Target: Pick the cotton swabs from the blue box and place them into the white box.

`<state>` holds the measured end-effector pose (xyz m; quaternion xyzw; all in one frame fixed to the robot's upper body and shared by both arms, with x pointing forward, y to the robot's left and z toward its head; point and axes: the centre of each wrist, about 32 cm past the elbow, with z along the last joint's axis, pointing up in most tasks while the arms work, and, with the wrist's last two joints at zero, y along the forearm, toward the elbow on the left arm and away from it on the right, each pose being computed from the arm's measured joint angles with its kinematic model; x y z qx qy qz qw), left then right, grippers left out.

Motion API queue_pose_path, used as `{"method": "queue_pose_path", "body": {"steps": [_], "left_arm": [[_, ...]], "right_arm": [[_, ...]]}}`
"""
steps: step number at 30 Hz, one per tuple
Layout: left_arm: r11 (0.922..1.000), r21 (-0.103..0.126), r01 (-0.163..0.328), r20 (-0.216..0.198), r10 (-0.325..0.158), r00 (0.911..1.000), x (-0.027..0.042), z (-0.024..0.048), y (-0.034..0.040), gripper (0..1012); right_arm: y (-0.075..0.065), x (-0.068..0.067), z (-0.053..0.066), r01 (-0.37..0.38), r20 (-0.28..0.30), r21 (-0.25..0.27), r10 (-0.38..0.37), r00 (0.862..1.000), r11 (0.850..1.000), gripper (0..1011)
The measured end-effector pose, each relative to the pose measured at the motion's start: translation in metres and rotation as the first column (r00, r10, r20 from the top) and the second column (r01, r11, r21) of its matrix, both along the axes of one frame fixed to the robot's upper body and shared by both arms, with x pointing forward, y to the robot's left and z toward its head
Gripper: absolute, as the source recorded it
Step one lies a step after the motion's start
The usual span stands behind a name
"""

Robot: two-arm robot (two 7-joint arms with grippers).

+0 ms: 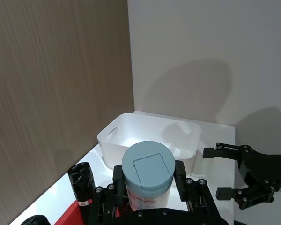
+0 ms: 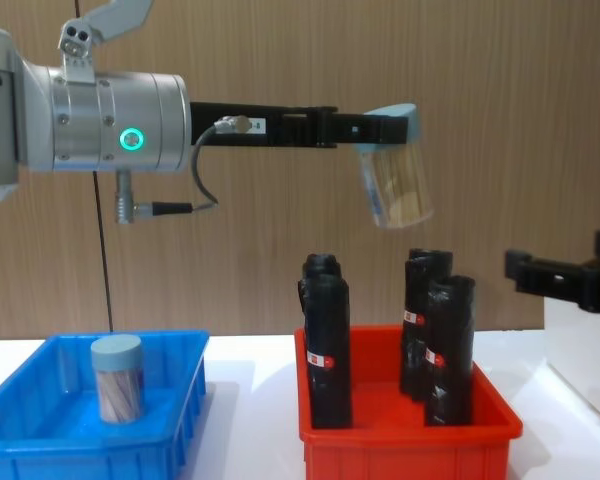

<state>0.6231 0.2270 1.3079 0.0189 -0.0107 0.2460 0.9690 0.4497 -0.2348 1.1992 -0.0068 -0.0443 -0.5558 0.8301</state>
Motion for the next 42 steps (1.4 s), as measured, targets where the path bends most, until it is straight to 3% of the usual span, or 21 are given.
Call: {"method": "queue_pose_path", "body": {"steps": [17,29,42], "left_arm": [[1.0,0.0,0.009,-0.001,-0.009,1.0,0.0023,0.0015,-0.0017,653],[0.9999,0.0,0.011,-0.002,-0.011,0.9999,0.0027,0.0016,-0.0021,653],[0.9999,0.0,0.012,-0.002,-0.012,0.9999,0.0029,0.0018,-0.0022,653]], "right_arm": [[0.006,0.037,0.031,-0.148,-0.046,-0.082,0.145,0.988,0.986,1002],[0.013,0.061,0.045,-0.212,-0.07,-0.088,0.207,0.976,0.973,1002],[0.021,0.076,0.054,-0.251,-0.079,-0.08,0.245,0.966,0.965,1002]]}}
